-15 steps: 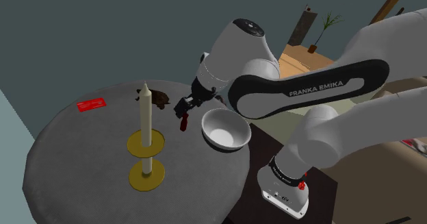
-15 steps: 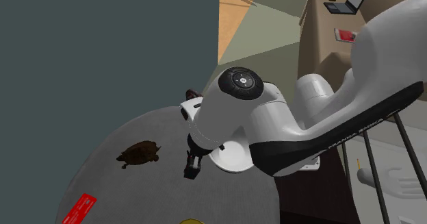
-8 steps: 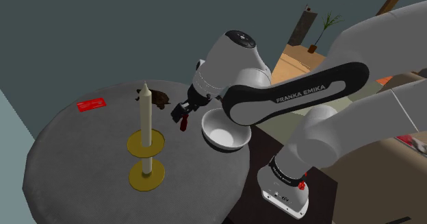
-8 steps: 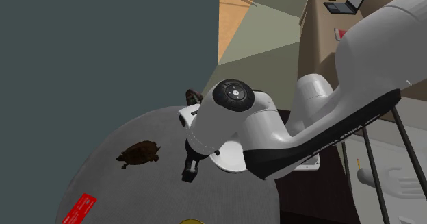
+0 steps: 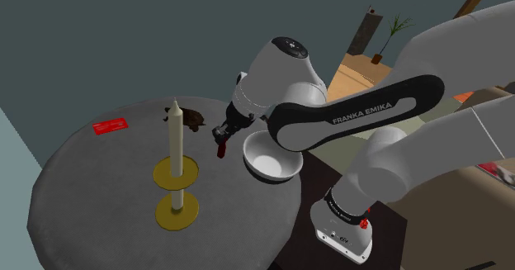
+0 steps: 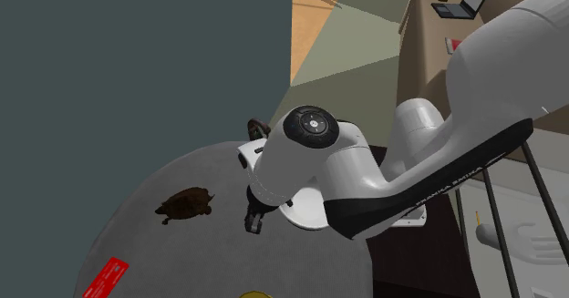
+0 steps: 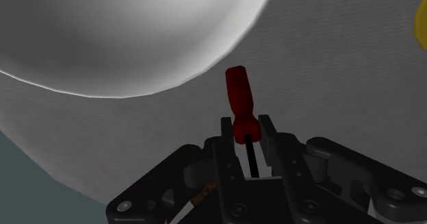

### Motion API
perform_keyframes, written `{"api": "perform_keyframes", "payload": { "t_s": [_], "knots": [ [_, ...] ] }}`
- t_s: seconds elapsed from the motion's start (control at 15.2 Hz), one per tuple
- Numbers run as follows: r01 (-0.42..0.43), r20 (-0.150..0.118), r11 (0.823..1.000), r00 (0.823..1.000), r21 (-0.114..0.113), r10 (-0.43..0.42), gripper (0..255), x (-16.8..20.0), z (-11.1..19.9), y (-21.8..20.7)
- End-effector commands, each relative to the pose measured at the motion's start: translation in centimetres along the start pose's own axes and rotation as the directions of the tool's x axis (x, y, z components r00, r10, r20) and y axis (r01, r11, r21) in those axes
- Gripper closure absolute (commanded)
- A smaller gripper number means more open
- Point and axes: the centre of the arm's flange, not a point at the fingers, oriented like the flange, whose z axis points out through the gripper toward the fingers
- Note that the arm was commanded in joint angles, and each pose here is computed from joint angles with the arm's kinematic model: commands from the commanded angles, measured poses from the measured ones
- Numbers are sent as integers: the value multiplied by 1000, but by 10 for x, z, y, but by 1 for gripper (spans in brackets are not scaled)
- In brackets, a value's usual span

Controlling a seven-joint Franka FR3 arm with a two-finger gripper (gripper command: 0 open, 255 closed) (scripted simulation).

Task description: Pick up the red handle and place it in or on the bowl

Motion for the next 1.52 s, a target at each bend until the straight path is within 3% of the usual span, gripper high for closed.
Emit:
{"api": "perform_keyframes", "payload": {
  "t_s": [0.0, 0.4, 1.45],
  "knots": [
    [0, 0, 1000, 1000, 0, 0, 255, 0, 0, 0],
    [0, 0, 1000, 1000, 0, 0, 255, 0, 0, 0],
    [0, 0, 1000, 1000, 0, 0, 255, 29, -79, -2]
  ]
}}
